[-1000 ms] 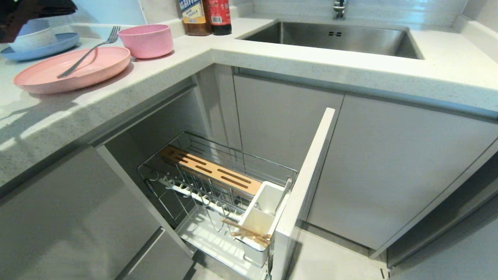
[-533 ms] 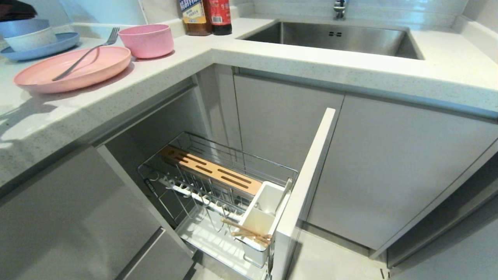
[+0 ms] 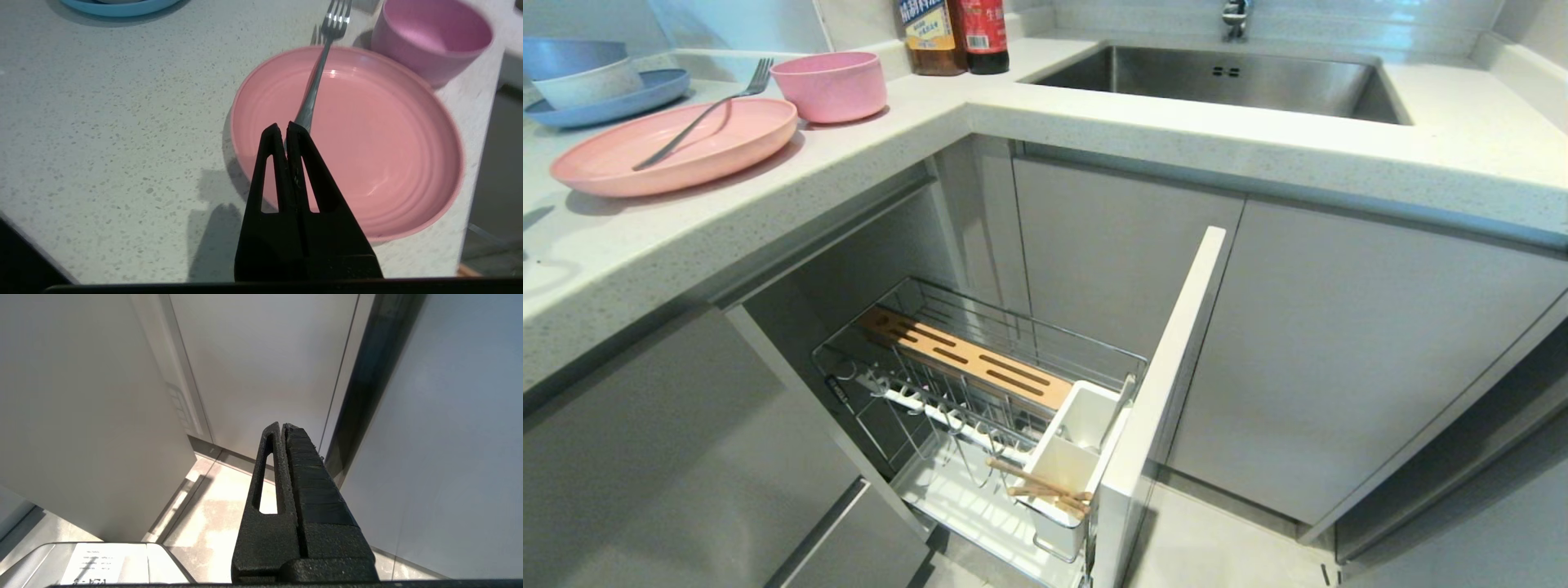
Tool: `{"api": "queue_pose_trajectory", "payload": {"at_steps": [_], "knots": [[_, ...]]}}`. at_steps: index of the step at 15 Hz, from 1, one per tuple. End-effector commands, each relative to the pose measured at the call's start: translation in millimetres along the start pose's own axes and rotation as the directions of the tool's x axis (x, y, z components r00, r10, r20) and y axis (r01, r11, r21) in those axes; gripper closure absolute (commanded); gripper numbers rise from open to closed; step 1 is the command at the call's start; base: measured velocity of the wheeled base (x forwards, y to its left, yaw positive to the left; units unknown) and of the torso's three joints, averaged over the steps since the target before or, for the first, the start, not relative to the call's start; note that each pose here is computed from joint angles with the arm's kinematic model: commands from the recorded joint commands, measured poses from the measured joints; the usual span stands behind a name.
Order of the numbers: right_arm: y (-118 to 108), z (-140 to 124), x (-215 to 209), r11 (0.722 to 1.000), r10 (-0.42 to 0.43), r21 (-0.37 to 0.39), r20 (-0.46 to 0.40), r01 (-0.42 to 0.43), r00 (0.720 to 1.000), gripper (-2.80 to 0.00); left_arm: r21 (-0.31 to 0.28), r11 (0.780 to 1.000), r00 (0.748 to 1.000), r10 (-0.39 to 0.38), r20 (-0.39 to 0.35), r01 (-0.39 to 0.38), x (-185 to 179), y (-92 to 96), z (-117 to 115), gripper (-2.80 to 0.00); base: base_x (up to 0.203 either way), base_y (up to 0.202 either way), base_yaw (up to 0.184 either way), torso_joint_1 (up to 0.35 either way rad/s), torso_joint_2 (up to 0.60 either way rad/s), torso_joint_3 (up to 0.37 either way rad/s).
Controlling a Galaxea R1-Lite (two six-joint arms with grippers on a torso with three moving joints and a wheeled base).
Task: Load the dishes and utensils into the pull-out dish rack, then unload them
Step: Pick up the fork and place it in the cupboard
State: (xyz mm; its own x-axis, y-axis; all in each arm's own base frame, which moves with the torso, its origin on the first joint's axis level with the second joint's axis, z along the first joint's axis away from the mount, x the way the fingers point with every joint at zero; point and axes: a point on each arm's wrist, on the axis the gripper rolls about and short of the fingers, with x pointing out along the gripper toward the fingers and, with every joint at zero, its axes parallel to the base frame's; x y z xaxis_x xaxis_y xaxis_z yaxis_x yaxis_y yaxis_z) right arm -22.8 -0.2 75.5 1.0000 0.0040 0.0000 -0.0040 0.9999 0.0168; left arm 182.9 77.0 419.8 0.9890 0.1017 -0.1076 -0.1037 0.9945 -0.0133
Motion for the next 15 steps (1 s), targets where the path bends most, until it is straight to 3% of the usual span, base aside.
{"api": "queue_pose_trajectory", "payload": {"at_steps": [1, 7, 8, 15], "knots": [[0.0, -0.4, 0.1, 1.0, 0.0, 0.0, -0.001, 0.0, 1.0, 0.0, 0.007, 1.0, 0.999, -0.021, -0.026, 0.021, 10.7, 4.8, -5.4, 0.0, 0.0, 0.0, 0.0, 0.0, 0.0, 0.0], [0.0, -0.4, 0.1, 1.0, 0.001, 0.0, -0.002, -0.001, 1.0, 0.0, 0.002, 0.992, 0.991, -0.13, -0.041, 0.13, 45.1, 5.6, -9.0, 0.0, 0.0, 0.0, 0.0, 0.0, 0.0, 0.0], [0.0, -0.4, 0.1, 1.0, 0.001, 0.0, -0.002, -0.001, 1.0, 0.0, 0.003, 0.99, 0.989, -0.14, -0.045, 0.14, 49.6, 4.5, -9.9, -2.8, 0.0, 0.0, 0.0, 0.0, 0.0, 0.0], [0.0, -0.4, 0.1, 1.0, 0.001, 0.0, -0.002, -0.001, 1.0, 0.0, -0.001, 0.986, 0.984, -0.169, -0.058, 0.169, 61.9, 0.3, -12.2, -2.8, 0.0, 0.0, 0.0, 0.0, 0.0, 0.0]]}}
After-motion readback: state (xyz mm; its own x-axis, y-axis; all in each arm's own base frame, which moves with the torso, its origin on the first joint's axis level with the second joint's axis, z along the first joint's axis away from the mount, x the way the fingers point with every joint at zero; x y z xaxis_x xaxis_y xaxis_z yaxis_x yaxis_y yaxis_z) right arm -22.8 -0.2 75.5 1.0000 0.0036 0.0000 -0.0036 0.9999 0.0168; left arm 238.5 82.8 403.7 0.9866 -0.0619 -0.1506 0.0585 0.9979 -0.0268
